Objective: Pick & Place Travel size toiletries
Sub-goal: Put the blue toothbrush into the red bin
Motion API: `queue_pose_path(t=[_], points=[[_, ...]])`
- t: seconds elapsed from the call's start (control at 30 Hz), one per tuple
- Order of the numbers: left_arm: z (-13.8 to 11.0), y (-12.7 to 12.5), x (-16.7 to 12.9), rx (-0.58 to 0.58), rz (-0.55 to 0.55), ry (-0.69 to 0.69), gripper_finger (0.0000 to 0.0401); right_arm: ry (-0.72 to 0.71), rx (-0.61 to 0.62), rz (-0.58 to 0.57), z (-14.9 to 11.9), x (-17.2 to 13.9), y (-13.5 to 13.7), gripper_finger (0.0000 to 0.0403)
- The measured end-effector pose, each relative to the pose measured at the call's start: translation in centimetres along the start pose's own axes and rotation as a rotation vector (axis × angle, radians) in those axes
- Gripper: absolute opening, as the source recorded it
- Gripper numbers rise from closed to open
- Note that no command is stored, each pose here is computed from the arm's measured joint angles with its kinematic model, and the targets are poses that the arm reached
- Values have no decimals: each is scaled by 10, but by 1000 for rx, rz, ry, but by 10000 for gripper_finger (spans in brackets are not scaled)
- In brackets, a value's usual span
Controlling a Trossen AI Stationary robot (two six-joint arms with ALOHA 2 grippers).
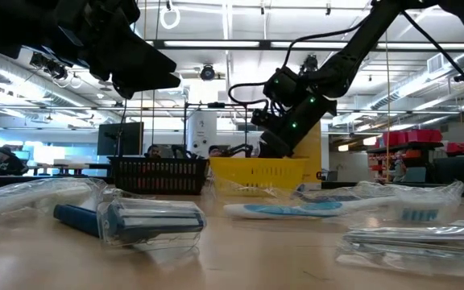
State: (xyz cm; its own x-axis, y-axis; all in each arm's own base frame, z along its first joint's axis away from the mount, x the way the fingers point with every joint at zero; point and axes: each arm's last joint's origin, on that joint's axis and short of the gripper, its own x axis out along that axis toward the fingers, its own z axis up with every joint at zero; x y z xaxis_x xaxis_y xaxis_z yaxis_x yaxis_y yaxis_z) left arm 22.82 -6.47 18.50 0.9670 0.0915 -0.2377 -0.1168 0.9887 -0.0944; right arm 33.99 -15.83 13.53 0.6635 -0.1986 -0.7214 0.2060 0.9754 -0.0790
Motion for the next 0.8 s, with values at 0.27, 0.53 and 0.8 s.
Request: queue_pose_path(t=[0.27, 0.53, 0.8], points=[[0, 0, 0, -3, 0, 0, 212, -32, -36, -27, 14, -15, 15, 188], [0, 0, 0, -4, 0, -2, 212, -16, 83, -13, 34, -73, 44, 173], [0, 0, 0, -6, -3, -5, 212, 320, 383, 34, 10, -123, 84, 154]])
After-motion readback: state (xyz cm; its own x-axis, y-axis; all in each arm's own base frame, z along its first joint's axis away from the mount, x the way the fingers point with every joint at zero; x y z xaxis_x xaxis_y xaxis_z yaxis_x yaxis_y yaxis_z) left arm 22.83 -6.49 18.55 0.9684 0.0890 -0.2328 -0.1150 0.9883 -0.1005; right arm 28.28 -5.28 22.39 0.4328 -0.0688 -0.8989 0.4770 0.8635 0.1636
